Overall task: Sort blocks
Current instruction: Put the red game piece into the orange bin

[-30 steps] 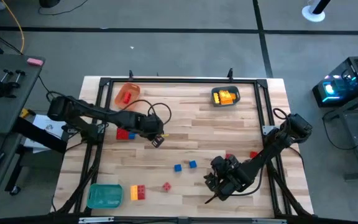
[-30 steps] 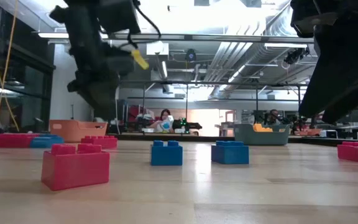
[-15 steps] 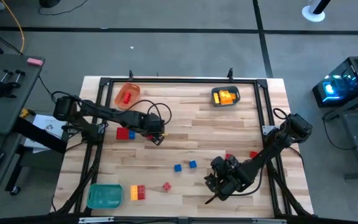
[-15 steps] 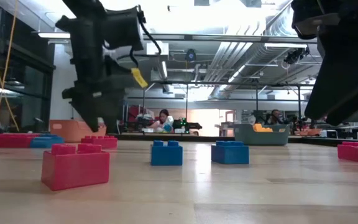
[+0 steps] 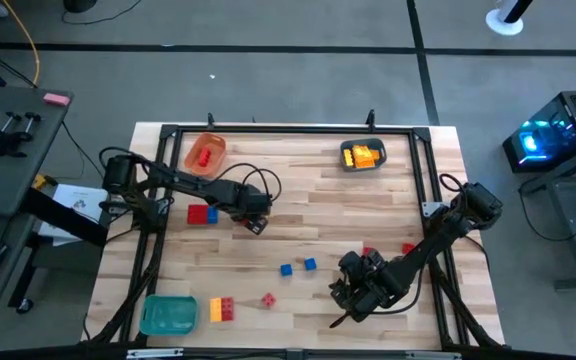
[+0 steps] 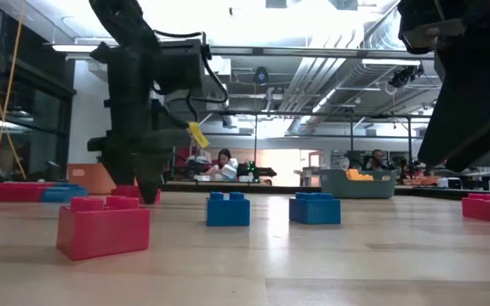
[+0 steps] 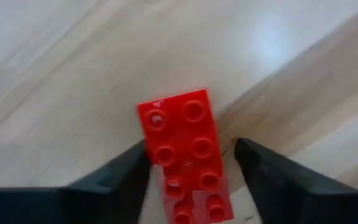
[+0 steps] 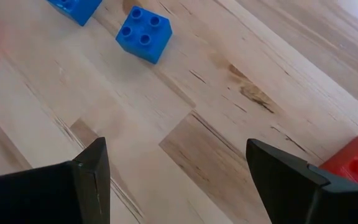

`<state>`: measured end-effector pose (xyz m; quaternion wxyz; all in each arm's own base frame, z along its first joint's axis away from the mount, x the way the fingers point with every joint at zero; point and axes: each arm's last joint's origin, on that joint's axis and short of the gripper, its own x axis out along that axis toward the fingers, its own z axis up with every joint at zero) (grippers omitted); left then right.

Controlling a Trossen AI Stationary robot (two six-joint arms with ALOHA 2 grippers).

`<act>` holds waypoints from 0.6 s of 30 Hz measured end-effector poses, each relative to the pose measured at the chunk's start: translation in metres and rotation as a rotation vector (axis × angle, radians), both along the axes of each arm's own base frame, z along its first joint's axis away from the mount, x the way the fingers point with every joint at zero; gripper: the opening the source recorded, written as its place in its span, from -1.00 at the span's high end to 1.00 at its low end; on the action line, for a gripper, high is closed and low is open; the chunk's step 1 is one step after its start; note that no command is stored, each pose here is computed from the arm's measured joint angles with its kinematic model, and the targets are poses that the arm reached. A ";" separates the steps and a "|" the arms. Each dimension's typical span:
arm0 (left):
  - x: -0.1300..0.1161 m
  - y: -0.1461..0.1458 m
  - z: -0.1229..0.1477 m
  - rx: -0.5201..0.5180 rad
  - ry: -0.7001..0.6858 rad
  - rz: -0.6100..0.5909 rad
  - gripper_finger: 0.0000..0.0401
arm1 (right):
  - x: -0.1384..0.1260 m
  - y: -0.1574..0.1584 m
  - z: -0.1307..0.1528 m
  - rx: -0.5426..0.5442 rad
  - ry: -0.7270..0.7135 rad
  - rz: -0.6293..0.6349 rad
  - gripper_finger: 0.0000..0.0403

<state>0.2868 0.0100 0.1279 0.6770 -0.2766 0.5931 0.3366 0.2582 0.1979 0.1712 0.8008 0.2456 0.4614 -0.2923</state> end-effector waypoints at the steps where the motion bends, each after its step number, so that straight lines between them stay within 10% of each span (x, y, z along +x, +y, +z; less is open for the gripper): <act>1: -0.001 0.000 0.003 -0.005 0.002 -0.022 0.11 | 0.000 0.000 0.000 0.000 0.002 0.000 -0.28; 4: -0.012 0.003 0.016 -0.036 0.023 -0.090 0.55 | 0.000 0.000 0.000 0.010 0.002 0.001 -0.28; 14: -0.086 0.076 0.114 0.372 -0.087 0.169 0.54 | 0.005 0.004 0.001 0.116 -0.046 -0.072 -0.28; 18: -0.113 0.114 0.119 0.382 -0.024 0.239 0.54 | 0.011 0.002 0.002 0.153 -0.081 -0.116 -0.28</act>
